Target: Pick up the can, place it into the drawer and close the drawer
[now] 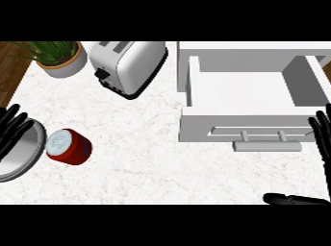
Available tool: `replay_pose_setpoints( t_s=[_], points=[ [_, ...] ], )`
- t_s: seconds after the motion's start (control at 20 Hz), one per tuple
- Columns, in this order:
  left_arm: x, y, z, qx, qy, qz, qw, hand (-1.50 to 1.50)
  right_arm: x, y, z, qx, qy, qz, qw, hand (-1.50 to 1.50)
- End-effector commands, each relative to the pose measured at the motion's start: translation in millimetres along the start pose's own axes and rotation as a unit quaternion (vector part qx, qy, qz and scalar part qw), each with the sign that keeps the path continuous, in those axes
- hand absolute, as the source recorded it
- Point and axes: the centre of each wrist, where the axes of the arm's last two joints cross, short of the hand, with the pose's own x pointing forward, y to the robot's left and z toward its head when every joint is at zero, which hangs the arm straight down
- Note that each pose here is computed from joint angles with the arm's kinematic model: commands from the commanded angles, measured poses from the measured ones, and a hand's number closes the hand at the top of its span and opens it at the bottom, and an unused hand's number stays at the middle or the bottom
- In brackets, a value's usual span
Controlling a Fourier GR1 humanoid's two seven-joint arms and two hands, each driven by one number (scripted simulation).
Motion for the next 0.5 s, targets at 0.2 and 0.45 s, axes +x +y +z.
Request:
replay_pose_setpoints(
  t_s=[0.2,0.45],
  points=[
    [6.0,29.5,0.3,0.026,0.018,0.003,0.9995,-1.5,-8.7,-12.0,10.2,0.001,0.0,0.007,1.0,-1.5],
    [-24.4,21.9,0.3,0.025,0.021,0.009,0.9994,-1.5,-4.2,4.3,22.3,0.0,0.002,0.0,1.0,-1.5]
  ],
)
